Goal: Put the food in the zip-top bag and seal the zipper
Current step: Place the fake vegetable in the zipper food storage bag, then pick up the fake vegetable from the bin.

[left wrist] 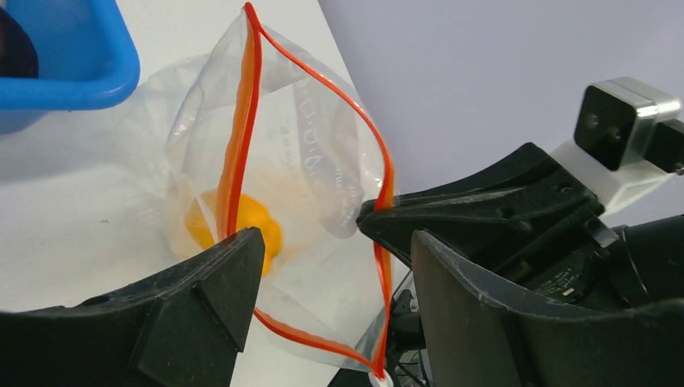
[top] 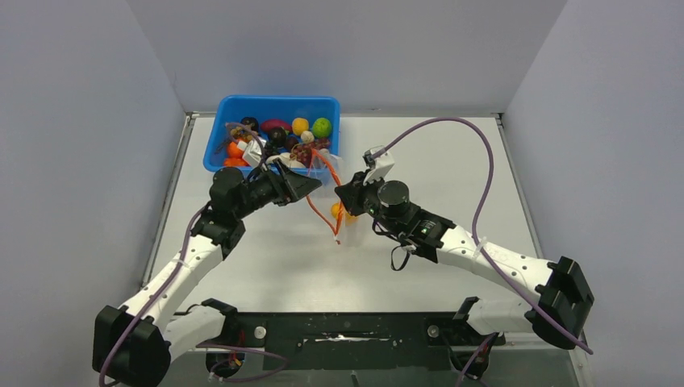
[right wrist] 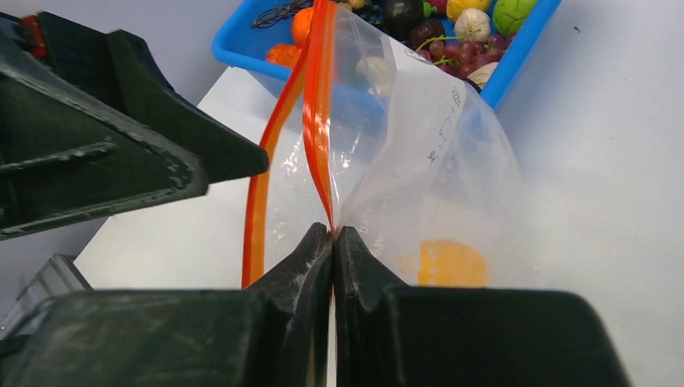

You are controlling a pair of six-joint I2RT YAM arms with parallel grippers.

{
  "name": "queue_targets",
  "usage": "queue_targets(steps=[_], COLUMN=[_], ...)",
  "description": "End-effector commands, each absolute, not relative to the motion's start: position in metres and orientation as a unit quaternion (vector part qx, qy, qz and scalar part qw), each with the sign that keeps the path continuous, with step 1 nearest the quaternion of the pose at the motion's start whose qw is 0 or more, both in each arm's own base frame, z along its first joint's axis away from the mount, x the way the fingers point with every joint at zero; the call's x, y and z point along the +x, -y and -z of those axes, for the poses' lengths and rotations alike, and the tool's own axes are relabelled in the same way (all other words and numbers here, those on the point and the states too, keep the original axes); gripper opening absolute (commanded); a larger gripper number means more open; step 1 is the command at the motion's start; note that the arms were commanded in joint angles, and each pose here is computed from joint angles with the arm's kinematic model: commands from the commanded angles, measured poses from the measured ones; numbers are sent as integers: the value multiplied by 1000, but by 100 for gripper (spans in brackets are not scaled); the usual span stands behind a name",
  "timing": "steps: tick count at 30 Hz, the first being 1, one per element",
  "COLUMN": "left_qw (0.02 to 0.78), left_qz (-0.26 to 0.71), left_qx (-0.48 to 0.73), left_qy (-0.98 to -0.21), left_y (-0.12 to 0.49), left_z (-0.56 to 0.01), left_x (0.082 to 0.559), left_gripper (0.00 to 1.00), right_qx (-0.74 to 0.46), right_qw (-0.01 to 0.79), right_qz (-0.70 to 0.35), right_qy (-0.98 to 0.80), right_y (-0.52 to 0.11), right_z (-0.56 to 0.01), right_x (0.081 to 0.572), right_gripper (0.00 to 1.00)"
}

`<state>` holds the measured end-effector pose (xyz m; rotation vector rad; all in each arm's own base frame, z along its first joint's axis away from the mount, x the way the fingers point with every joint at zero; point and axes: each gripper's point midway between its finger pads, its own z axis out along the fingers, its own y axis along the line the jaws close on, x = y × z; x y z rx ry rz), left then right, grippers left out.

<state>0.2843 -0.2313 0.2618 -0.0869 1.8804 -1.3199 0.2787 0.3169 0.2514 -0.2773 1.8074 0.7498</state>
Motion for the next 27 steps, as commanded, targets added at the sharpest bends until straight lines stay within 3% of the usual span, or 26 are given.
queue_targets(steps=[1, 14, 27], left_qw=[461, 508, 577], left_qz=[530, 444, 260], left_qx=[5, 26, 32], left_qy=[-711, -738, -774], left_y=[230, 211, 163], left_z=[-312, -318, -302], left_x=[281, 291, 333], left_gripper=[67, 65, 64], right_qx=[-81, -44, -56], right_qw=[578, 593, 638], right_qz=[-324, -270, -212], right_qy=[-744, -758, -738], right_y=[-305, -273, -227], right_z=[-277, -276, -299], right_x=[284, 291, 285], right_gripper=[0, 0, 0])
